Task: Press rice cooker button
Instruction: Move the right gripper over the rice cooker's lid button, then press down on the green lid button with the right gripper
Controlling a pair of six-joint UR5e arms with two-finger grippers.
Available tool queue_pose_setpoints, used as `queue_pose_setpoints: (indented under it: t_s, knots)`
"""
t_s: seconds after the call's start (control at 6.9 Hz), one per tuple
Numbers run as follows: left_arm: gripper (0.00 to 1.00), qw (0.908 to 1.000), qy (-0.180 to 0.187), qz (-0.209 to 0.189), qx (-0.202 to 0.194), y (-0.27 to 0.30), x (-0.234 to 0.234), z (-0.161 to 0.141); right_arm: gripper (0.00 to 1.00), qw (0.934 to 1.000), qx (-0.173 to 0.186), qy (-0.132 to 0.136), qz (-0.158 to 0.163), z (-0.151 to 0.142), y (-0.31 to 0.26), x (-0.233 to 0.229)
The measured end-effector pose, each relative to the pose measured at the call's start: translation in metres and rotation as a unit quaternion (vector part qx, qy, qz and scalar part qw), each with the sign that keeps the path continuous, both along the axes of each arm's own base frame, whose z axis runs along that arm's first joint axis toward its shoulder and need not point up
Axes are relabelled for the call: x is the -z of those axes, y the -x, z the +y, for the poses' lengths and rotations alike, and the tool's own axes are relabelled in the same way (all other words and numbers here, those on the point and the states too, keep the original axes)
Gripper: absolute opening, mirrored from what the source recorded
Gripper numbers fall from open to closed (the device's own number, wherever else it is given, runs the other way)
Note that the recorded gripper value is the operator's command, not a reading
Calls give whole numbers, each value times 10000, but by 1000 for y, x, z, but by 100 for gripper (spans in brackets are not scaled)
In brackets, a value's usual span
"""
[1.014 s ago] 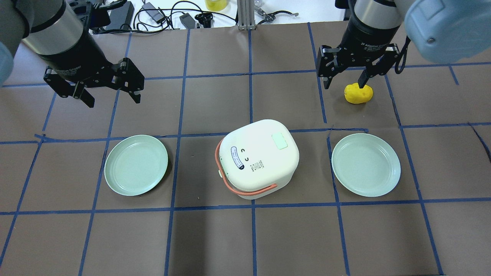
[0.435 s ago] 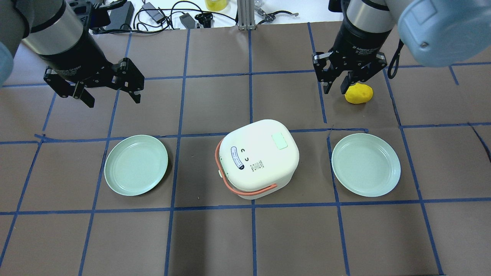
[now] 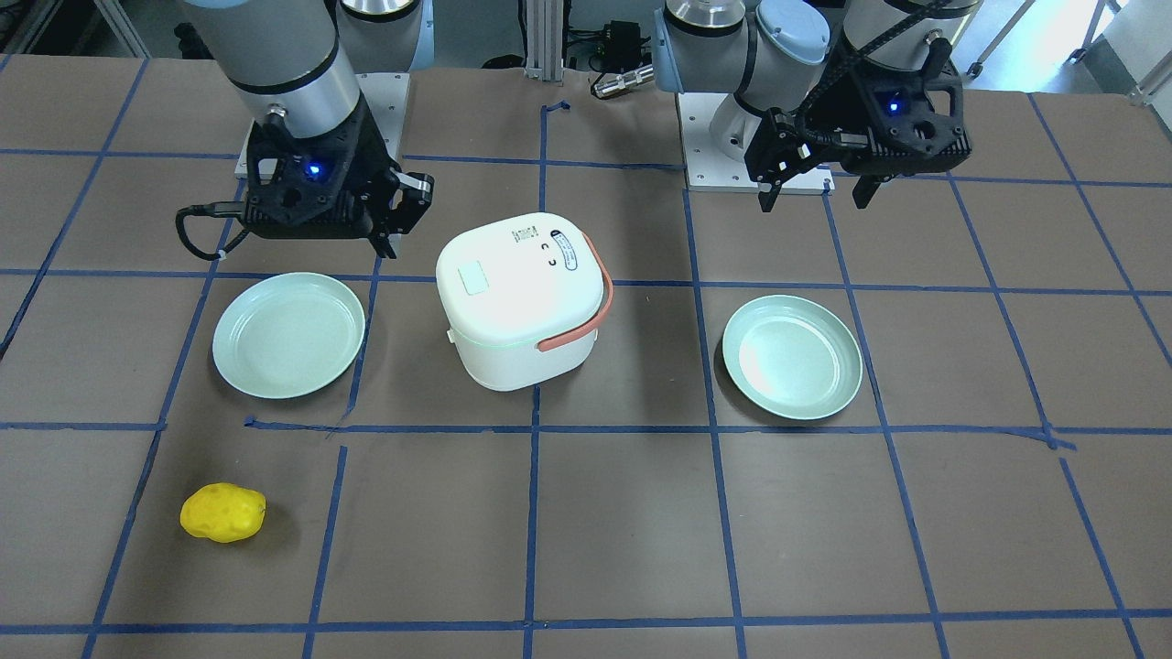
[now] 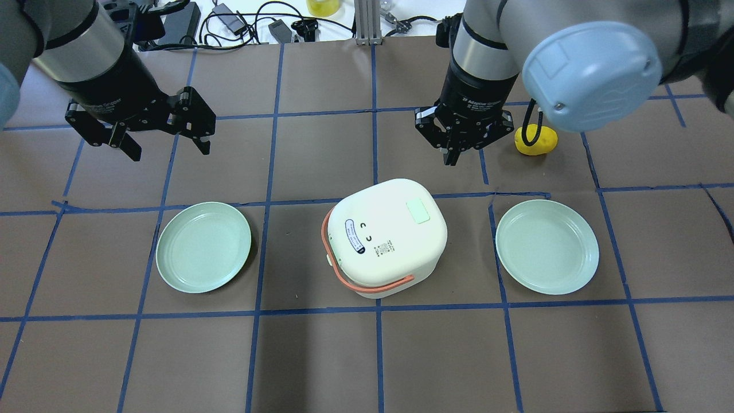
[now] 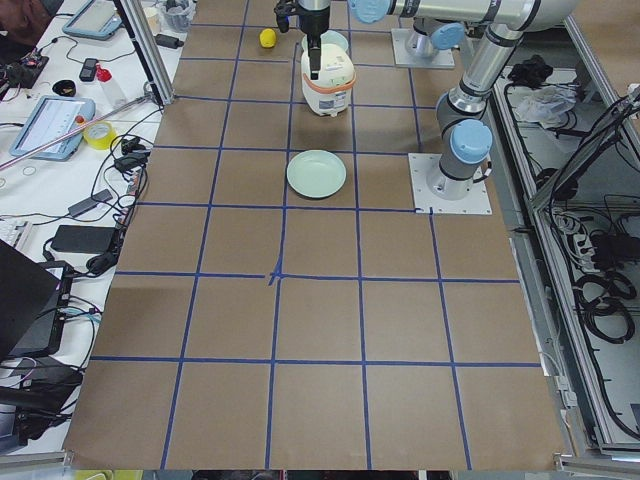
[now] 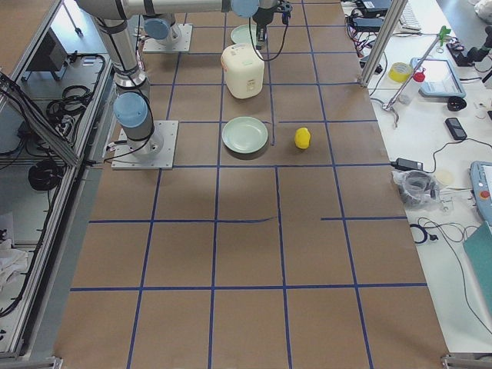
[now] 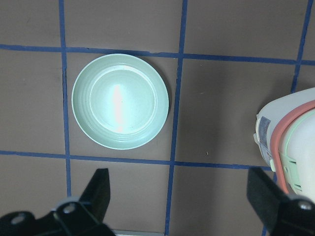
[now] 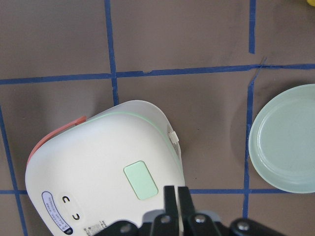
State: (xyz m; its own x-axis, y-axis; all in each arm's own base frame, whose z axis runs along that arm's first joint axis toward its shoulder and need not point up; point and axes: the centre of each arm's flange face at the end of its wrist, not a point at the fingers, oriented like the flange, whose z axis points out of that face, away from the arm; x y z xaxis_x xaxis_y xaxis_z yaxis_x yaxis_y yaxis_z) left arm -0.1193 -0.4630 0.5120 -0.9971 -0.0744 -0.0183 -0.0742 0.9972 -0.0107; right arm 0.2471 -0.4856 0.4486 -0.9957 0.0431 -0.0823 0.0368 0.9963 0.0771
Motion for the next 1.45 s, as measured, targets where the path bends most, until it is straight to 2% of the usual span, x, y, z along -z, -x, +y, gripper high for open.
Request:
queue_pose_setpoints:
  t_s: [0.43,1.01,1.45]
  knots:
    - [100,10000,-1,0,0,0,0,0,14,9998,-94,-182,-48,2,-28,27]
    - [100,10000,0,0,0,0,0,0,12,9994,-107,-290,-126,9,-32,69]
    - [100,10000,0,0,0,0,0,0,12,9992,-101,-358,-139,13,-31,77]
